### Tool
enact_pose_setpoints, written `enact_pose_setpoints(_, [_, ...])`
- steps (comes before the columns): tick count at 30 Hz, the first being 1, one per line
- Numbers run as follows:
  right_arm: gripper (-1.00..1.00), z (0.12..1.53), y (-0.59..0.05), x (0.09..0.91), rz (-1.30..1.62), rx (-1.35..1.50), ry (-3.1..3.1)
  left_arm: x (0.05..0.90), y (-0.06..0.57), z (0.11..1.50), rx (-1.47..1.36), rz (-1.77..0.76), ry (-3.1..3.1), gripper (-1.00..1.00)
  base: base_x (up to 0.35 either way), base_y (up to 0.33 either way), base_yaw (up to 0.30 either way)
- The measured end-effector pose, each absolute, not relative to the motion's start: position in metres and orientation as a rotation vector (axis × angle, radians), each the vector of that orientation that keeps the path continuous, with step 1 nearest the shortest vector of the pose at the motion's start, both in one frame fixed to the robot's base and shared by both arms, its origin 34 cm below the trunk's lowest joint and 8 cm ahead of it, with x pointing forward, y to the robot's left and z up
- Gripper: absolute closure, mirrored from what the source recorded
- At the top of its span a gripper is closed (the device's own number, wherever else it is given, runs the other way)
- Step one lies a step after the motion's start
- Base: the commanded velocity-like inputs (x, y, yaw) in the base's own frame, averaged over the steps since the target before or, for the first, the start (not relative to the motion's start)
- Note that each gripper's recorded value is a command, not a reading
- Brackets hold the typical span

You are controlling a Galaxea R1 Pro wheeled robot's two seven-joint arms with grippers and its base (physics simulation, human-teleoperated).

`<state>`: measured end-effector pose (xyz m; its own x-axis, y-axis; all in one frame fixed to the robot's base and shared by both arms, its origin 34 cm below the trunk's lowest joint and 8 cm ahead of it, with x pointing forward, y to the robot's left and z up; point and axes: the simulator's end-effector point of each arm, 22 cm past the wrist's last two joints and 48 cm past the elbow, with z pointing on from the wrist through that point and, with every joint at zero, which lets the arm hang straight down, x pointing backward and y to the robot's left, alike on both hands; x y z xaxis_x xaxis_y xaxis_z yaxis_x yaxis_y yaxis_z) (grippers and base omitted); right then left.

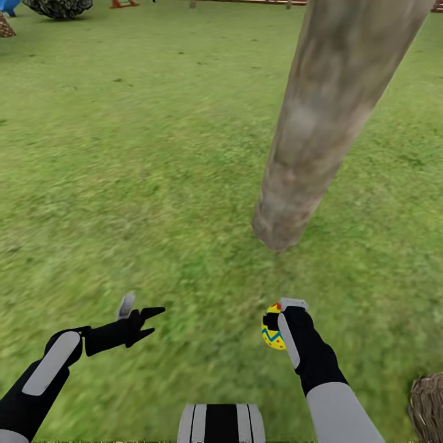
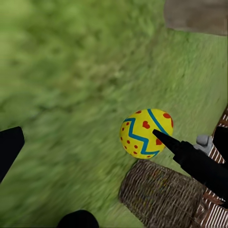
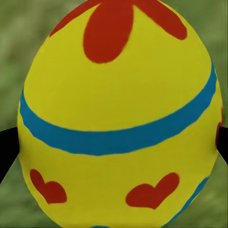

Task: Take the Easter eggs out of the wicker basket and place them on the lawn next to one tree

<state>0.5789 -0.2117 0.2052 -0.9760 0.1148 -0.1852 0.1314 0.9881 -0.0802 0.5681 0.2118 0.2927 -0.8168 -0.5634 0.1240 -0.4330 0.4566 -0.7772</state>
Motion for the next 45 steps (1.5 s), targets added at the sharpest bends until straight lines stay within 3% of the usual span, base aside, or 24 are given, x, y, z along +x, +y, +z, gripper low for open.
enact_pose_setpoints(45, [1.0,0.144,-0.213,0.555,-0.156,0.202,2.992,0.53,0.176,0.24,-0.883,-1.347,2.682,-1.0,0.0,0.0,0.0])
